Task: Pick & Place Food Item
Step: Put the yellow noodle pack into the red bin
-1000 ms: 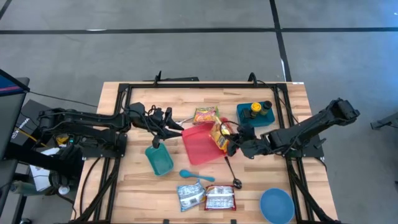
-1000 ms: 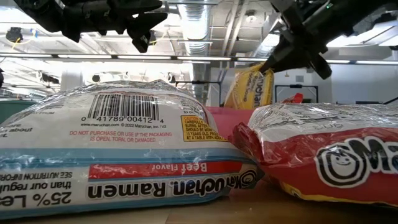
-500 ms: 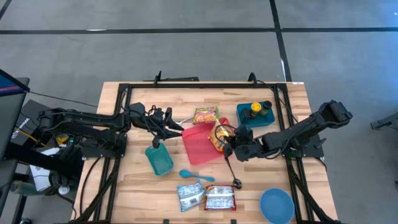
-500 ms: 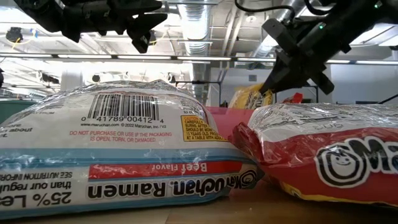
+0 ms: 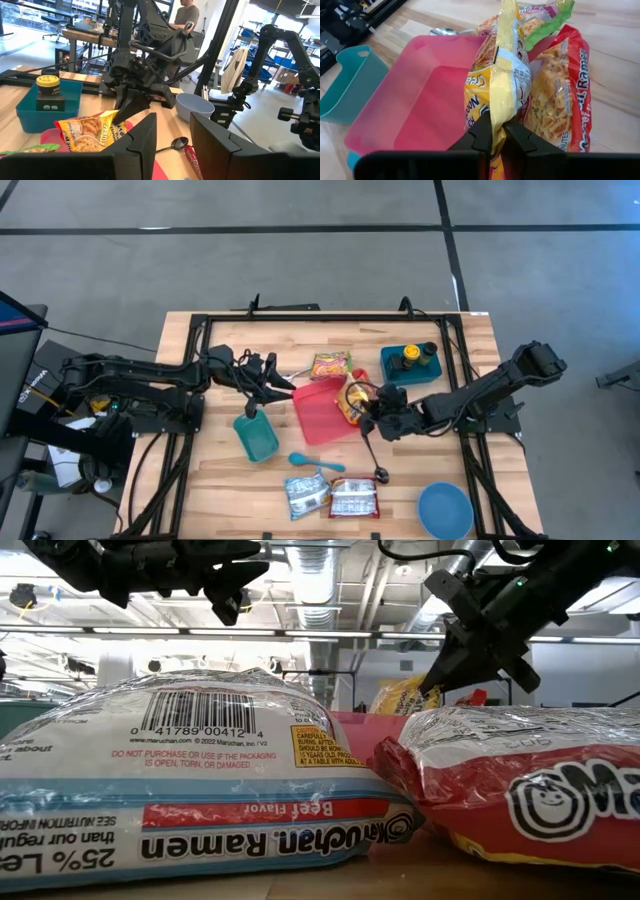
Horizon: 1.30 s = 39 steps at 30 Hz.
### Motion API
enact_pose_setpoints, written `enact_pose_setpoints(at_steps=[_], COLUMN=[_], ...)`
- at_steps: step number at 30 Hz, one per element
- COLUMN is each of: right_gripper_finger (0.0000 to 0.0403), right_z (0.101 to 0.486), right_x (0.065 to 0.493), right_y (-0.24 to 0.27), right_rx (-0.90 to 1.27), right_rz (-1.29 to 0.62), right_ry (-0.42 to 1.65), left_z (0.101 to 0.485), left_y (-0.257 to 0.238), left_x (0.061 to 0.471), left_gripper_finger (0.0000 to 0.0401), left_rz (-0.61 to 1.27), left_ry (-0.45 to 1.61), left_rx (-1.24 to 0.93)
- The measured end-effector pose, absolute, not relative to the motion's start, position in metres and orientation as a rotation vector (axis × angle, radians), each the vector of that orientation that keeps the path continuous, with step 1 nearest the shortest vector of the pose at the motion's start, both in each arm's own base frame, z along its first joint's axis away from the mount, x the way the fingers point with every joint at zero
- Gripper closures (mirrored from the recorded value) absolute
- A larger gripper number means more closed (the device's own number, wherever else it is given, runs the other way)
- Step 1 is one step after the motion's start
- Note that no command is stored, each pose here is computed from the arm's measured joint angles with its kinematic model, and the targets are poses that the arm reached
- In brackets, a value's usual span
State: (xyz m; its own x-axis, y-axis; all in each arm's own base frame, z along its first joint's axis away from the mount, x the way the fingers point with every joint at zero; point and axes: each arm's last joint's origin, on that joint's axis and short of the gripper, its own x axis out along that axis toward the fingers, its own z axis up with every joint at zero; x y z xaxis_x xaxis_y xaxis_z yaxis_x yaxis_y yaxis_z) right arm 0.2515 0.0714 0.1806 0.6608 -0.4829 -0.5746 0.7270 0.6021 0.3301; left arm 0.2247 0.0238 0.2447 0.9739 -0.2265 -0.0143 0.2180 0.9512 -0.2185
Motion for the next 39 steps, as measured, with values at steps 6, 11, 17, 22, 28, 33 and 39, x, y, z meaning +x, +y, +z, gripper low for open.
enact_pose_setpoints(at_steps=[6,11,17,22,28,33,39], right_gripper_finger=[0.0366,0.0344,0.0322,0.0314,0.0314,0.0314,0.0314], right_z=[0.18,0.179,0.178,0.179,0.184,0.185,0.187], right_x=[0.251,0.25,0.249,0.248,0.245,0.244,0.239], right_y=[0.072,0.072,0.072,0.071,0.07,0.07,0.068], right_rx=[0.585,0.583,0.578,0.57,0.572,0.57,0.565], right_rz=[-0.72,-0.719,-0.715,-0.712,-0.71,-0.709,-0.707], right_ry=[0.482,0.493,0.516,0.522,0.52,0.522,0.551], left_z=[0.245,0.245,0.245,0.245,0.244,0.244,0.244], left_y=[0.024,0.024,0.024,0.024,0.024,0.024,0.024], left_x=[0.225,0.225,0.225,0.225,0.225,0.225,0.225], left_gripper_finger=[0.0289,0.0289,0.0289,0.0289,0.0289,0.0289,0.0289], left_rz=[-0.226,-0.226,-0.226,-0.226,-0.226,-0.225,-0.225], left_ry=[0.039,0.039,0.039,0.04,0.042,0.048,0.048], left_rx=[-0.218,-0.218,-0.218,-0.218,-0.218,-0.22,-0.22])
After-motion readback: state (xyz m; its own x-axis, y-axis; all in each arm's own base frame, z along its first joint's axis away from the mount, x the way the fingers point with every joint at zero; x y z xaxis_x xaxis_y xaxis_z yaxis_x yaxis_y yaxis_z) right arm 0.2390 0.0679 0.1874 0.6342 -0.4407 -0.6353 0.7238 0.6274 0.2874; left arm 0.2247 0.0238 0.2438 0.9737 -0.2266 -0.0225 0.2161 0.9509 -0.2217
